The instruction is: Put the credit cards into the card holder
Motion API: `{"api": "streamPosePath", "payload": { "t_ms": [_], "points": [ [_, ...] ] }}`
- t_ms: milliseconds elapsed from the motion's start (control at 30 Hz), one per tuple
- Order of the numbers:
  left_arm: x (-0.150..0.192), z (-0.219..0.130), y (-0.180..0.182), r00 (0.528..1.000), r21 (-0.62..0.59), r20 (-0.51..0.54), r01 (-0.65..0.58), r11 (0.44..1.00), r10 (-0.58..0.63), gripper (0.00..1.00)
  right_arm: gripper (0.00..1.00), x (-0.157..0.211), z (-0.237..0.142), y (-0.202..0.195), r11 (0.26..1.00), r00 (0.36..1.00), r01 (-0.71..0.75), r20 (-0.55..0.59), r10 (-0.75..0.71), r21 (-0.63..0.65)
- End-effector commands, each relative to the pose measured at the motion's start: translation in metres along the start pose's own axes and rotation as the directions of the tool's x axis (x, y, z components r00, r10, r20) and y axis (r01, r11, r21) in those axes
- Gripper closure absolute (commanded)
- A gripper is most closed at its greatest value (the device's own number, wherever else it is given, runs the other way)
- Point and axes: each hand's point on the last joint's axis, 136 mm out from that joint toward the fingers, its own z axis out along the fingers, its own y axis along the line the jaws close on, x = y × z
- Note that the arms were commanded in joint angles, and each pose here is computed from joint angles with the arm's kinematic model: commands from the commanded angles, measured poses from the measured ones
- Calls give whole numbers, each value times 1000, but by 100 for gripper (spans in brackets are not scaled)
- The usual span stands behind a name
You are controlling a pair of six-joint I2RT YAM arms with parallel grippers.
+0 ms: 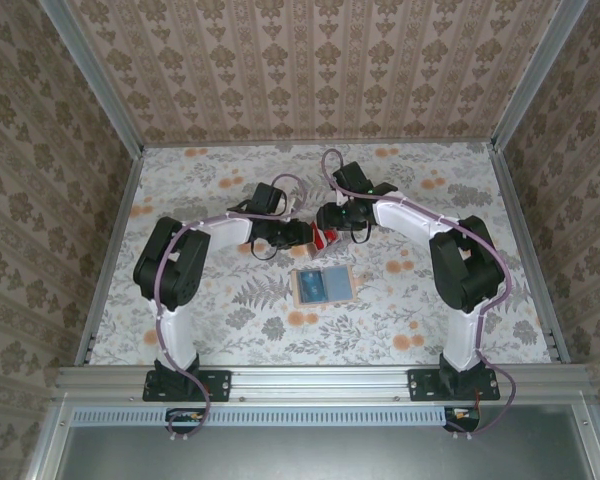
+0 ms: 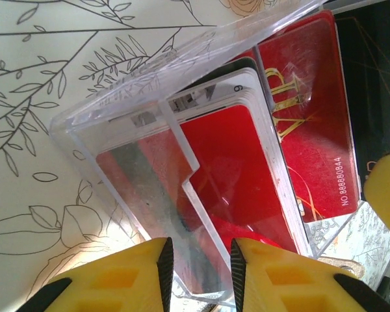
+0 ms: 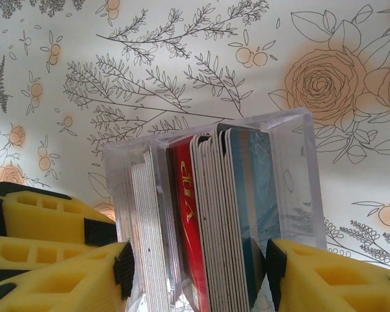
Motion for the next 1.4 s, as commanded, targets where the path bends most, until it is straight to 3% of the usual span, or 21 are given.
{"api": "streamPosePath", "payload": {
  "t_ms": [0,600,1367],
  "points": [
    [-3,3,-7,1000,24,-8,-16,1000,17,68,41,3,-5,6,1000,1000,19,-18,-19,3],
    [-2,3,-8,1000,17,-8,-24,1000,24,68,42,-2,-23,8,1000,999,21,29,-21,-1],
    [0,2,-9,999,8,-8,-33,999,33,68,75,-2,-27,6,1000,999,21,34,-21,0]
  ]
}}
